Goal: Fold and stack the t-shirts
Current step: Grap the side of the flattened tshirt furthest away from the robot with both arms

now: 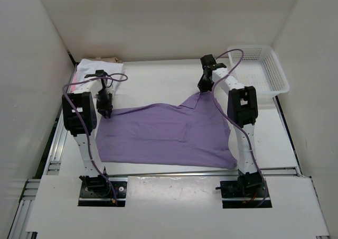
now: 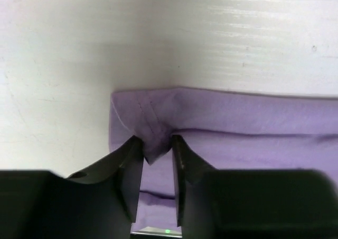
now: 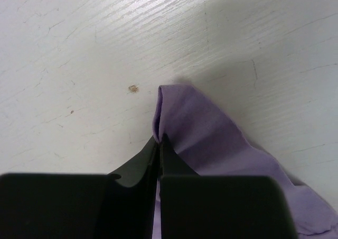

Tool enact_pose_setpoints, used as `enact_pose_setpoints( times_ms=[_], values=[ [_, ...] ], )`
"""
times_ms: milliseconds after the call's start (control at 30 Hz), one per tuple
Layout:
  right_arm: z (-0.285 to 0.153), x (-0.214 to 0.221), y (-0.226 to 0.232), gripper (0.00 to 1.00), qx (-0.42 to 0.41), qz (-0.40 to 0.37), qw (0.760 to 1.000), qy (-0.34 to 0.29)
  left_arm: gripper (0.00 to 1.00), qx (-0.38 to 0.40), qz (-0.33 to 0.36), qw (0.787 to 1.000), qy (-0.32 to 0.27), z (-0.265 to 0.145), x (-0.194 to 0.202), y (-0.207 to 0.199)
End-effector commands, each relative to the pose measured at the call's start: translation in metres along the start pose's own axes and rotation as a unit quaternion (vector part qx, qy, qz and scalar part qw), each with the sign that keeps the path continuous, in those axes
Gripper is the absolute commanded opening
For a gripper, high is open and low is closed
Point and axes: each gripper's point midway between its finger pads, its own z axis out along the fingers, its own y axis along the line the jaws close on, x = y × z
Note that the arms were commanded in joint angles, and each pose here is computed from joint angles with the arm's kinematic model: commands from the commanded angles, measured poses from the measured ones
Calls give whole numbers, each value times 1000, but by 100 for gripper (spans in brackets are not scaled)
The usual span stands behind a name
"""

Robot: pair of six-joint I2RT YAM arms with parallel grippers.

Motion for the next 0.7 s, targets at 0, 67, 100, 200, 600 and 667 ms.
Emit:
enact_pose_setpoints(
  times_ms=[0,67,100,200,600,667],
  values=[
    [-20,-4,-6,0,9,-12,1000,-8,33,-14,-2,999,-42,-19,-12,7],
    [-20,-4,-6,0,9,-17,1000,-7,23,-14,-2,999,-42,-19,-12,7],
    [-20,-4,-6,0,9,-17,1000,-7,18,-14,-2,999,-42,-19,-12,7],
    [-25,-4,-6,0,6,-22,1000,-4,10,-14,-2,999,-38,-19,-10,7],
    [-145,36,-30,0,-3,-73,997,-22,10,-94,-15,993,-72,-67,-3,41],
    [-145,67,-53,0,20,-78,997,5,10,-95,-18,994,-59,-65,8,45]
  ],
)
